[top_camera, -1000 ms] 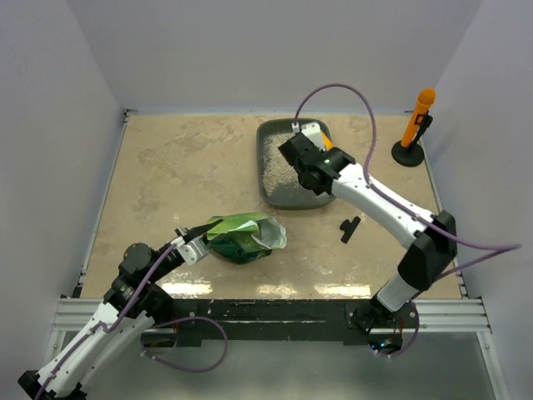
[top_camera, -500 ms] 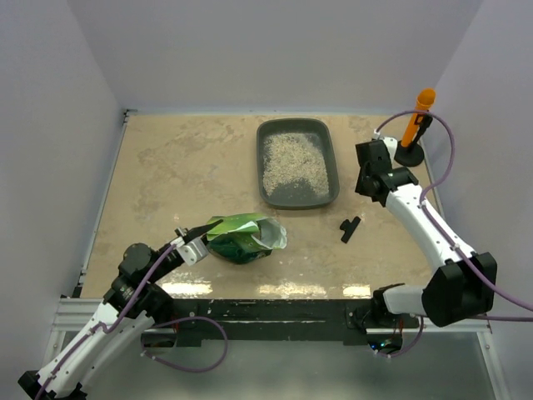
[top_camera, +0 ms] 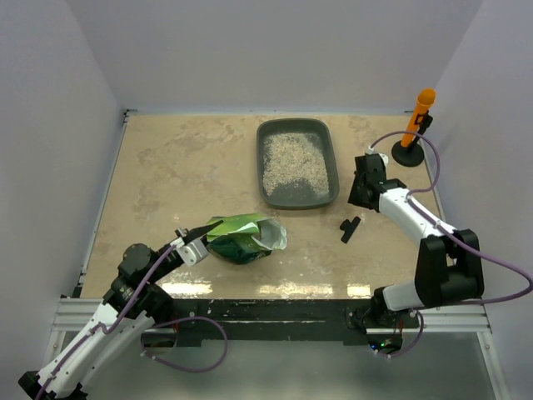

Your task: Fill the litter box with clean litter

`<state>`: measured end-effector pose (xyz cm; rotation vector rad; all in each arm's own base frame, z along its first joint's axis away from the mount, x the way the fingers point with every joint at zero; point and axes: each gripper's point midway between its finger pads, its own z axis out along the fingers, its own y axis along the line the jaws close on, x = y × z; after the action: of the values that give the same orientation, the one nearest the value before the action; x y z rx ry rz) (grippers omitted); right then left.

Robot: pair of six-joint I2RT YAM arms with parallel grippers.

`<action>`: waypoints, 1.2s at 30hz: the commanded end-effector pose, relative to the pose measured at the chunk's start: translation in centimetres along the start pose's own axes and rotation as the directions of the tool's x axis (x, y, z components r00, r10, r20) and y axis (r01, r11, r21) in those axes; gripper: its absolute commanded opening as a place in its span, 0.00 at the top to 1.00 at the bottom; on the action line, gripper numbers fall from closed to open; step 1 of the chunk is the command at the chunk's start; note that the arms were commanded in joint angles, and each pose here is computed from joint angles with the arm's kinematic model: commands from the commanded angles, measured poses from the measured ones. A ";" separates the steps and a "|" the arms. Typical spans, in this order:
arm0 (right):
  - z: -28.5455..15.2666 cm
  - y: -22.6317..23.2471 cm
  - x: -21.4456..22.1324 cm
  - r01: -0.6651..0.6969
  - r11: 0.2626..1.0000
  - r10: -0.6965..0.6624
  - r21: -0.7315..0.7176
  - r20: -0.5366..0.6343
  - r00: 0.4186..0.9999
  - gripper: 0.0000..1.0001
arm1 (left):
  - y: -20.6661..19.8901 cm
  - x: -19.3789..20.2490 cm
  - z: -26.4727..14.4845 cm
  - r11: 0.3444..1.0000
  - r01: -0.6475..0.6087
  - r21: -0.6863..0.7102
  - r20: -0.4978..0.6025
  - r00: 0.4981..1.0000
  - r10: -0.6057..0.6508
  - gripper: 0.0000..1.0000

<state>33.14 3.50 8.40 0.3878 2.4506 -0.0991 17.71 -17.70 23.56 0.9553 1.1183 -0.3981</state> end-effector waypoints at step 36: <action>-22.3 16.0 3.0 0.137 0.592 -0.196 -0.795 0.022 0.980 0.33 | 4.5 -5.9 0.3 0.989 -0.103 -0.105 0.050 0.993 0.109 1.00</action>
<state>24.73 20.18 22.30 -0.2167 2.3148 0.8117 18.84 -17.41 24.08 0.9863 1.1909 -0.3406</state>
